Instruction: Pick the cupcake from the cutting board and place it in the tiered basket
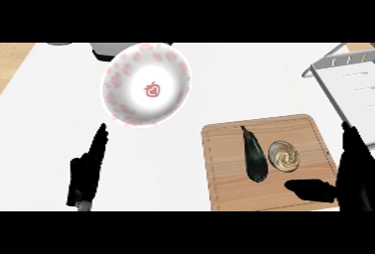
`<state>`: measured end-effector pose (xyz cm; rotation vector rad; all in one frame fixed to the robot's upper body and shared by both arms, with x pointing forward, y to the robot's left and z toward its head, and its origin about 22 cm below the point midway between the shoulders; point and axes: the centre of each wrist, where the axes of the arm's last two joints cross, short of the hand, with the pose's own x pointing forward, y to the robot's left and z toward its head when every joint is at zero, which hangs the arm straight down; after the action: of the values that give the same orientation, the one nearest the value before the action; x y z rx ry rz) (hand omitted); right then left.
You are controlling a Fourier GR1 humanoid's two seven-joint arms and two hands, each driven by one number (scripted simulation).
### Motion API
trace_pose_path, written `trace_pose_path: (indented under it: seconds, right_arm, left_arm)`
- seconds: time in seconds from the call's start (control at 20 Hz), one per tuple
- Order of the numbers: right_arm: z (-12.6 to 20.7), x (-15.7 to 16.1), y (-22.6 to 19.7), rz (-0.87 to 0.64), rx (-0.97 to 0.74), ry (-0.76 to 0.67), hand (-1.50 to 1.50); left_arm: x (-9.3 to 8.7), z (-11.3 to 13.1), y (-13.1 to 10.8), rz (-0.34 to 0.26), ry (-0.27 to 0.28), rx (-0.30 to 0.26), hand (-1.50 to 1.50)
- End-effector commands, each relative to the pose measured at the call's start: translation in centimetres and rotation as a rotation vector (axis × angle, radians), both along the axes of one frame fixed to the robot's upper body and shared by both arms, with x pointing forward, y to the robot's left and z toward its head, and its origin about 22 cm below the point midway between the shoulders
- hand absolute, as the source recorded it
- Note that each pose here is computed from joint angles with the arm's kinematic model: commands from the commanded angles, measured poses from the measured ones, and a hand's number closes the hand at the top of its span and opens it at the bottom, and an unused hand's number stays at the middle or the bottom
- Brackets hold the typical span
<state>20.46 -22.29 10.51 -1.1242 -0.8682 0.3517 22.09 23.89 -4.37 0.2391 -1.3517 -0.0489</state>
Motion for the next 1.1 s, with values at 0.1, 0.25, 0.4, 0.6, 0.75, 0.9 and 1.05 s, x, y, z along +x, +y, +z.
trace_pose_path:
  seconds: [0.1, 0.25, 0.4, 0.6, 0.75, 0.9, 1.05]
  right_arm:
    - [-0.8, 2.8, 3.7, -0.132, -0.019, 0.214, -1.50]
    - [-0.6, 3.6, 2.7, -0.123, 0.015, 0.231, -1.50]
    - [-1.1, 4.9, 3.7, -0.101, 0.030, 0.233, -1.50]
    - [-0.6, 6.0, 4.5, -0.112, 0.029, 0.284, -1.50]
    - [-2.0, 5.9, 4.9, -0.117, 0.011, 0.385, -1.50]
    - [-2.1, 6.5, 4.0, -0.134, 0.026, 0.409, -1.50]
    - [-2.4, 7.4, 5.1, -0.136, 0.046, 0.422, -1.50]
  left_arm:
    - [-0.2, -0.4, -0.6, 0.006, 0.045, -0.003, 0.00]
    - [-1.2, -1.0, 1.0, 0.022, 0.059, -0.005, 0.00]
    - [0.0, -1.0, 2.1, 0.023, 0.042, -0.011, 0.00]
    - [-1.0, -1.8, 1.5, 0.033, 0.046, -0.003, 0.00]
    - [-0.5, -1.0, -0.2, 0.036, 0.035, 0.004, 0.00]
    - [-1.9, -2.2, -0.7, 0.036, 0.055, -0.018, 0.00]
    - [-0.4, -0.9, 0.7, 0.032, 0.043, -0.004, 0.00]
